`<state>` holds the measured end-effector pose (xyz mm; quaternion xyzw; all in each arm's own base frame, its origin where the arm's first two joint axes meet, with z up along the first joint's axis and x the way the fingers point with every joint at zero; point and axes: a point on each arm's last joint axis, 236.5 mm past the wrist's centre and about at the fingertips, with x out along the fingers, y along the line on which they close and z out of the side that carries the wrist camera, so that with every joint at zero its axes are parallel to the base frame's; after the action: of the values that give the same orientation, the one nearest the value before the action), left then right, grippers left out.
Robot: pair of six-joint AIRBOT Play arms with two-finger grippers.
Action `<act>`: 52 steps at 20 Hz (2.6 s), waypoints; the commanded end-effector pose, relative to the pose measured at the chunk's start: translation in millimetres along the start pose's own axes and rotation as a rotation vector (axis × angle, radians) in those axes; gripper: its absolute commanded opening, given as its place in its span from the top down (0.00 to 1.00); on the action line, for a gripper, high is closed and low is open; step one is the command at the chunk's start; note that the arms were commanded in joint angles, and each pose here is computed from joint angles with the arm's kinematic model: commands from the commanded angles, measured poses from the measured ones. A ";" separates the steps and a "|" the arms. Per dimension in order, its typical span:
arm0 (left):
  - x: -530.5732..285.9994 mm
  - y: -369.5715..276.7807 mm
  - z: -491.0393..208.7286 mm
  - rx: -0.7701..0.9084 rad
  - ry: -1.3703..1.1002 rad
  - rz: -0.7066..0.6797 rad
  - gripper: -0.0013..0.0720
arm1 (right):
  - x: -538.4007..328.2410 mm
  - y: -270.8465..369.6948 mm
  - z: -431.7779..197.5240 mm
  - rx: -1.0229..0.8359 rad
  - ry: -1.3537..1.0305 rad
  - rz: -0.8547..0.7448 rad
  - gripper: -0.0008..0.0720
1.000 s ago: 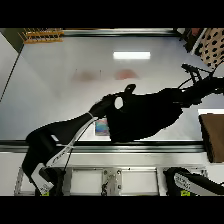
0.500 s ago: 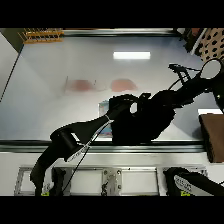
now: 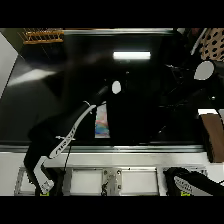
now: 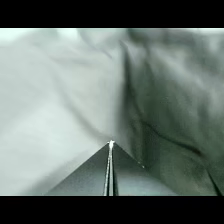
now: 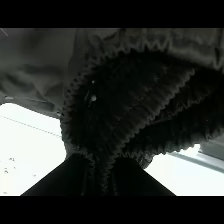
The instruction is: Fold the clothes and pants, and hang the long-sleeved shirts on hangers.
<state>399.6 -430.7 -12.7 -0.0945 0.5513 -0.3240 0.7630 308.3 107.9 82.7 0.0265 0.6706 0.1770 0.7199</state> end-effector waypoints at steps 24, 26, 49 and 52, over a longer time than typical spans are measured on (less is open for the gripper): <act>-382.2 203.8 85.1 -0.184 -0.512 0.344 0.97 | 146.0 432.4 15.1 -0.702 -0.313 0.735 0.02; -403.8 207.1 77.2 -0.189 -0.535 0.367 0.97 | 143.5 400.7 32.9 -0.666 -0.303 0.649 0.02; -280.7 172.3 -82.4 -0.181 -0.370 0.295 0.97 | 239.8 218.7 49.0 0.116 0.063 0.736 0.02; -280.7 172.1 -82.5 -0.182 -0.370 0.294 0.97 | 251.0 240.5 36.6 0.078 0.064 0.717 0.10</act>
<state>341.6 -112.0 88.9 -0.1390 0.4379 -0.1354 0.8778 313.8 387.8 -85.5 0.2747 0.6520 0.3807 0.5954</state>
